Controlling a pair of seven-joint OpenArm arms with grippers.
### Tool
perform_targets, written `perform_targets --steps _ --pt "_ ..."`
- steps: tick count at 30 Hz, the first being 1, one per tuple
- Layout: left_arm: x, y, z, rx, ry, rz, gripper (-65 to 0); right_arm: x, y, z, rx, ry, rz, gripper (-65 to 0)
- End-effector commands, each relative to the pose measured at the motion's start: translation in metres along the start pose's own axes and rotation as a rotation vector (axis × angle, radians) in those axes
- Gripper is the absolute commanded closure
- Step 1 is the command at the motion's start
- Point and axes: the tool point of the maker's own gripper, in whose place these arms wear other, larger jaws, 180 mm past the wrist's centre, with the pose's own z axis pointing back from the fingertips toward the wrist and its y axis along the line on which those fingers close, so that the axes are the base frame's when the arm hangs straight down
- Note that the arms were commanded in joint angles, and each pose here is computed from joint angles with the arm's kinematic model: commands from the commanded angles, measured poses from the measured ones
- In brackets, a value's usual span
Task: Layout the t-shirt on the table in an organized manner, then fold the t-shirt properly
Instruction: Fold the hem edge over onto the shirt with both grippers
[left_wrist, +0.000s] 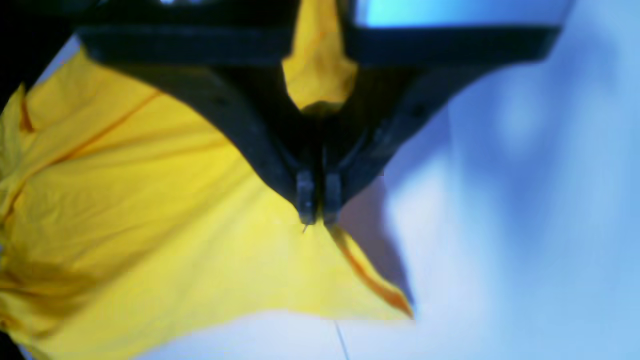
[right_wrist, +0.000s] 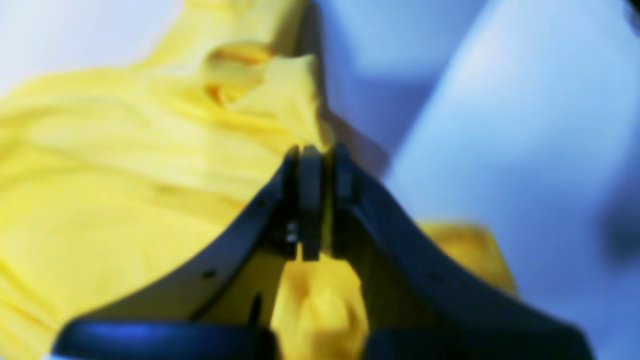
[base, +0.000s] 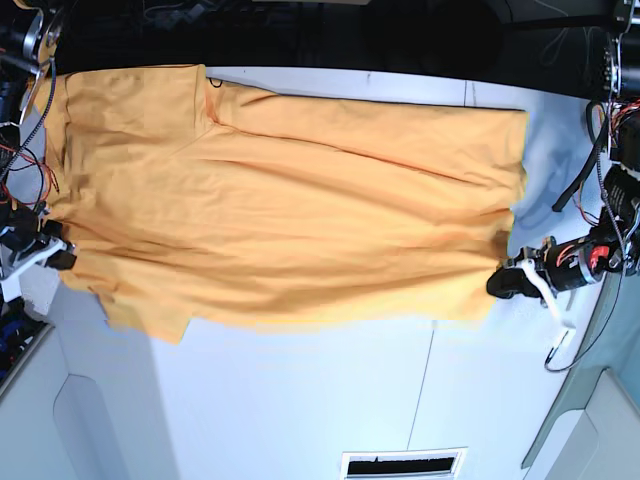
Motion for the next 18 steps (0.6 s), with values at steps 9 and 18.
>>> perform_targets --steps 9,18 --pt "-0.02 -0.018 0.026 -0.048 0.025 -0.071 0.0 -0.045 -0.027 0.038 -0.045 0.019 0.003 0.0" --pt "-0.023 -0.027 0.018 -0.071 0.007 -0.055 -24.6 -0.049 -0.025 0.038 -0.037 -0.016 -0.029 -31.4"
